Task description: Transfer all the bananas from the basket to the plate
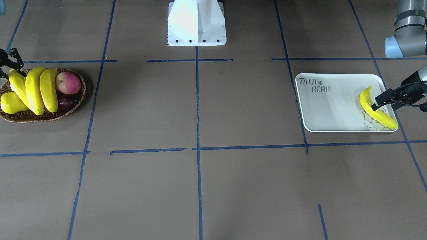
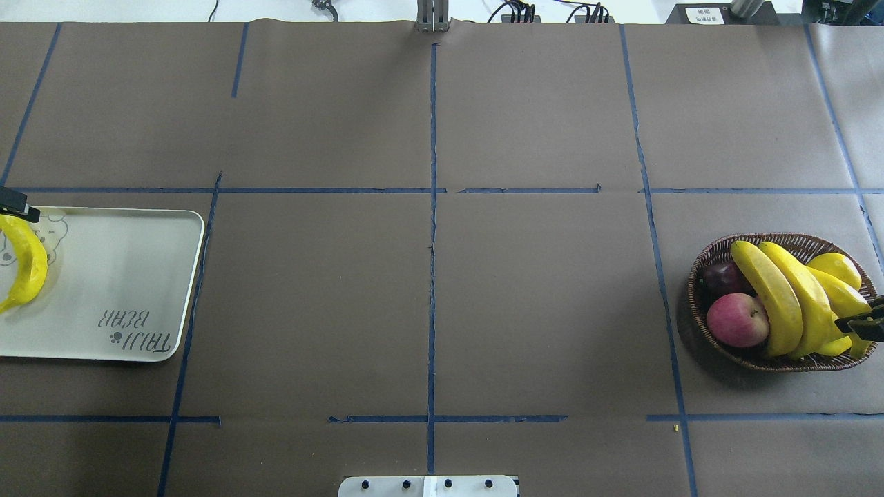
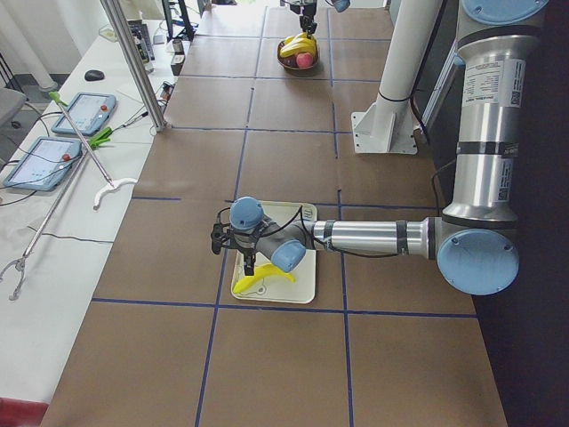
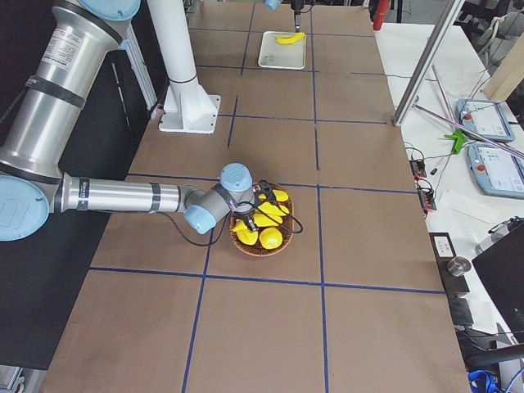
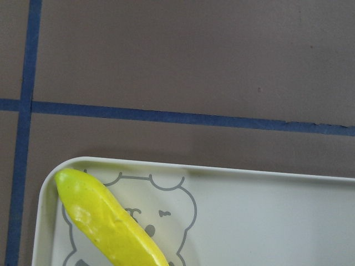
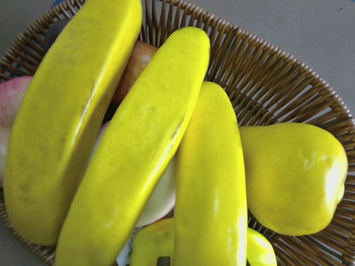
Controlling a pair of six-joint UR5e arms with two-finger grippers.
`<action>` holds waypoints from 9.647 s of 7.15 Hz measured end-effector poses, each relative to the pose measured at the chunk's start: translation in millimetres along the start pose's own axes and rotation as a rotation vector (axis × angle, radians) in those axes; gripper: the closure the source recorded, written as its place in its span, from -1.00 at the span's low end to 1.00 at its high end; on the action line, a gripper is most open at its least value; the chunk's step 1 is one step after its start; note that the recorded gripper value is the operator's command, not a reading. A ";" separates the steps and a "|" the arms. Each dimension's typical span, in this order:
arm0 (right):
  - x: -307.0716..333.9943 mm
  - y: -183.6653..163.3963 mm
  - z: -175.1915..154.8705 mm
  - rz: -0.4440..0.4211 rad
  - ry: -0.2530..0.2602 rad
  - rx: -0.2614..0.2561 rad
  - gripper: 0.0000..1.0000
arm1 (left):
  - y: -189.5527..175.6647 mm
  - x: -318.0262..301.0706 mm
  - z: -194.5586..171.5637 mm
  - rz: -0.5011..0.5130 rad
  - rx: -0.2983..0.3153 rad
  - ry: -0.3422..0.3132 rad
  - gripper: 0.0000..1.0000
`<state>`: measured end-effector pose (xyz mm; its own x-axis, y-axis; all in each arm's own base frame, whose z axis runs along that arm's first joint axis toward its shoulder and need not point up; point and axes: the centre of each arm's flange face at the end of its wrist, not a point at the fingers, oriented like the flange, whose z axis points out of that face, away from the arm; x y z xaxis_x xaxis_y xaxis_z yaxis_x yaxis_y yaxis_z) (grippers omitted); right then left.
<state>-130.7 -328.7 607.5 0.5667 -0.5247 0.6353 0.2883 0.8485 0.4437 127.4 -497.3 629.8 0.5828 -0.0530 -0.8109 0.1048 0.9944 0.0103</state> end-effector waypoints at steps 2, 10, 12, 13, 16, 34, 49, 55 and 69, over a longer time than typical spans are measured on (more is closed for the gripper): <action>0.0 -0.7 0.0 0.000 0.001 0.001 0.98 | 0.0 -0.1 0.0 0.000 0.000 0.000 -1.00; 40.6 -33.3 -75.9 0.104 0.008 0.199 1.00 | -1.4 12.9 -3.3 0.035 0.009 0.031 -1.00; 22.6 -84.7 -86.7 0.150 -0.091 0.221 1.00 | 0.3 32.1 -9.5 0.133 0.074 0.100 -1.00; 4.8 -120.0 -90.8 0.192 -0.141 0.232 1.00 | 4.9 50.8 -6.7 0.176 0.096 0.148 -1.00; -105.0 -226.9 -72.6 0.289 -0.315 0.207 1.00 | -1.0 142.7 -3.5 0.123 0.099 0.287 -1.00; -516.0 -343.0 -9.2 0.531 -0.432 0.388 0.98 | 72.0 533.4 9.3 -0.570 -0.105 0.510 -0.61; -489.2 -318.7 -28.2 0.545 -0.267 0.186 -0.99 | 61.0 440.6 20.7 -0.655 -0.006 0.428 1.00; -404.1 -287.7 -39.0 0.494 -0.013 -0.002 -0.99 | 63.1 214.1 54.5 -0.672 0.112 0.130 1.00; -353.2 -259.2 -48.0 0.434 0.032 -0.014 -0.99 | 11.8 58.7 -40.1 -0.507 0.194 0.086 -1.00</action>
<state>-368.6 -360.0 237.7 0.6615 -0.1168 0.7408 0.0282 0.9910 0.1311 130.5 -485.1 558.9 0.3532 -0.5057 -0.7871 0.5068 0.8106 -0.2933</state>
